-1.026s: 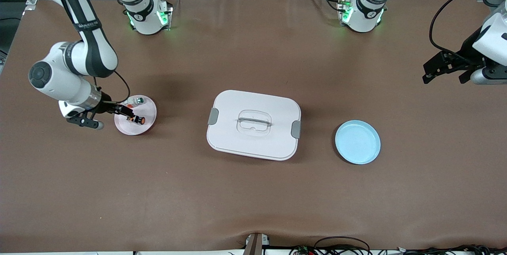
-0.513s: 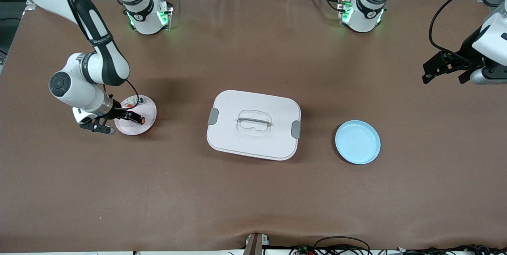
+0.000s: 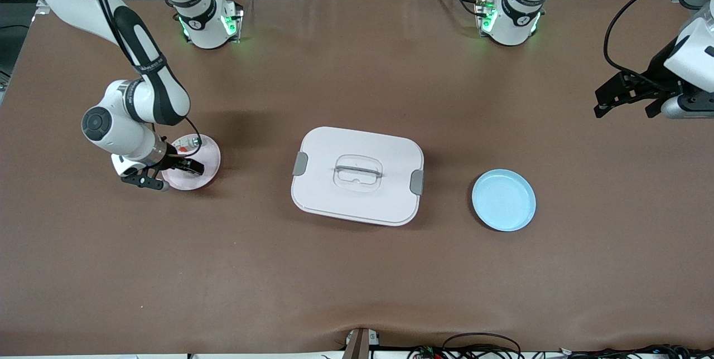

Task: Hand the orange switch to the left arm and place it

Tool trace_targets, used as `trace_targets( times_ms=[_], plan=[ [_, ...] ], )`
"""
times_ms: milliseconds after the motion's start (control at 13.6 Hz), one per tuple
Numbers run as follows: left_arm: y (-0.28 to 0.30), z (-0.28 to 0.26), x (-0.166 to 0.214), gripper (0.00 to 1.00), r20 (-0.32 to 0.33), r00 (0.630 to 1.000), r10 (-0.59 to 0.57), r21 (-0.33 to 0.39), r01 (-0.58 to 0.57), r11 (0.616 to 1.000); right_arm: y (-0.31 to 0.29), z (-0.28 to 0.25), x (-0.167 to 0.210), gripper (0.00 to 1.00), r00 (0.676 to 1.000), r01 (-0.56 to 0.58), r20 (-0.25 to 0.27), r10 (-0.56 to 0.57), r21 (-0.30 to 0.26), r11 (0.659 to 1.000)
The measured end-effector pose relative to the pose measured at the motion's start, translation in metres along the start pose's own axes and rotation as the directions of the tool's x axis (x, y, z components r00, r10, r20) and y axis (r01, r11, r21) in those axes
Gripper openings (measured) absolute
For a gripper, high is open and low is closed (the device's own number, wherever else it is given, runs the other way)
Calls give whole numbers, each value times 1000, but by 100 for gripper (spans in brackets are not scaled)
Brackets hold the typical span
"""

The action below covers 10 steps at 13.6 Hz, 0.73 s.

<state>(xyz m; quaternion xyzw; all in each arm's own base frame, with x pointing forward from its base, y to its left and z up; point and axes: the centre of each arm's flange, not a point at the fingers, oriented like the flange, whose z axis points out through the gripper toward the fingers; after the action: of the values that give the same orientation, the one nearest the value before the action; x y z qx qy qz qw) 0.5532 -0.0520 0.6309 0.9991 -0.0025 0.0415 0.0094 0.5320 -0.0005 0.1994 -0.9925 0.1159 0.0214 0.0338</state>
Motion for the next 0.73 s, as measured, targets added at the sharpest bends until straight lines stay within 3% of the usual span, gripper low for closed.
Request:
trace_targets(
  times_ms=[733],
  plan=[
    [6,-6,0,100,-11,1000,10,-2,-10,1000,3,13,-1,100,1000,-4,8,4,-6,1000]
  ],
)
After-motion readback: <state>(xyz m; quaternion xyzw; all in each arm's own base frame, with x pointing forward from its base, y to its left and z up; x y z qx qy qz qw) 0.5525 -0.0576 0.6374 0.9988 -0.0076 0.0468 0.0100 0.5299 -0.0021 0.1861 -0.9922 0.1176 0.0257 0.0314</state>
